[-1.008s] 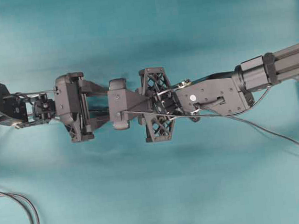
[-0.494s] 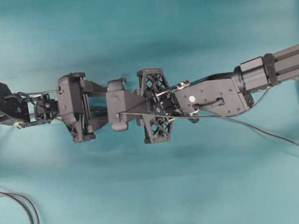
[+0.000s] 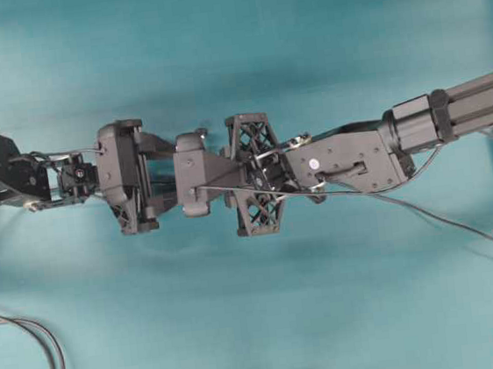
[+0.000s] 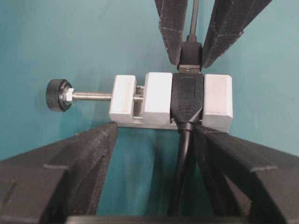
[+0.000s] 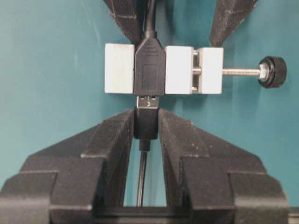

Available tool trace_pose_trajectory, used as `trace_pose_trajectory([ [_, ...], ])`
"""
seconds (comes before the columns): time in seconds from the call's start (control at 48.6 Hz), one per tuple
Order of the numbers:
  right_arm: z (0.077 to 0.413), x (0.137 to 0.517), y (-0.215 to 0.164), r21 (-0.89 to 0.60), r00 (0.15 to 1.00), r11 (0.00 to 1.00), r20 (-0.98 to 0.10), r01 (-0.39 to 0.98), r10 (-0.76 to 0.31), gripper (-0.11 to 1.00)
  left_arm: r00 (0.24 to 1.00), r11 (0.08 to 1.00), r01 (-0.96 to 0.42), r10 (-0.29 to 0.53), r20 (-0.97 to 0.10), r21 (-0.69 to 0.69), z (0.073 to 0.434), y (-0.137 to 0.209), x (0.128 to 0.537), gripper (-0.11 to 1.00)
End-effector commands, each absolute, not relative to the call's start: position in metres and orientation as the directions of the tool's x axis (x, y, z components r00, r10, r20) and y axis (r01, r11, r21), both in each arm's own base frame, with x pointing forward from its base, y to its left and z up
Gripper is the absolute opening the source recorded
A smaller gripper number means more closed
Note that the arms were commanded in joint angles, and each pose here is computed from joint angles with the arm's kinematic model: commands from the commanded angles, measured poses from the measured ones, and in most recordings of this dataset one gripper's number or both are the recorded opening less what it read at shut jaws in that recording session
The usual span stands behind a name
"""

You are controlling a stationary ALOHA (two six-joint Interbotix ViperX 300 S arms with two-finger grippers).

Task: Insert the USB cable into the female connector supported by the left arm.
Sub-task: 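Push the USB plug leftward into the female connector with the right gripper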

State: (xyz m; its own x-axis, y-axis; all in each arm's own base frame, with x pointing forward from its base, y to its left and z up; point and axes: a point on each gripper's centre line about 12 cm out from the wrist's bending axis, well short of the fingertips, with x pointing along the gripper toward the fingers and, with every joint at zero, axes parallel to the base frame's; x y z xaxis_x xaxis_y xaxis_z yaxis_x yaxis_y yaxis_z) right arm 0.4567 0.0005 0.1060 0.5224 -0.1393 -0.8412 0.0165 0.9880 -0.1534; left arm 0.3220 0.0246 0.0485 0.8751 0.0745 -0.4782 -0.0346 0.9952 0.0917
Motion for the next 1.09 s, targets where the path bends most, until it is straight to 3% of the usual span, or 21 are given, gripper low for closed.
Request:
trace_pose_trajectory([
  [0.0, 0.126, 0.468, 0.004, -0.156, 0.575, 0.988, -0.807, 0.011, -0.133, 0.22, 0.896, 0.994, -0.021, 0.067, -0.440, 0.107, 0.058, 0.022, 0.333, 0.76],
  [0.803, 0.133, 0.479, 0.004, -0.185, 0.603, 0.983, -0.785, -0.011, -0.141, 0.22, 0.905, 0.994, -0.001, 0.046, -0.422, 0.106, 0.055, 0.015, 0.355, 0.76],
  [1.07, 0.139, 0.484, 0.005, -0.200, 0.614, 0.980, -0.776, -0.025, -0.143, 0.21, 0.887, 0.994, 0.010, 0.040, -0.459, 0.104, 0.051, 0.013, 0.354, 0.76],
])
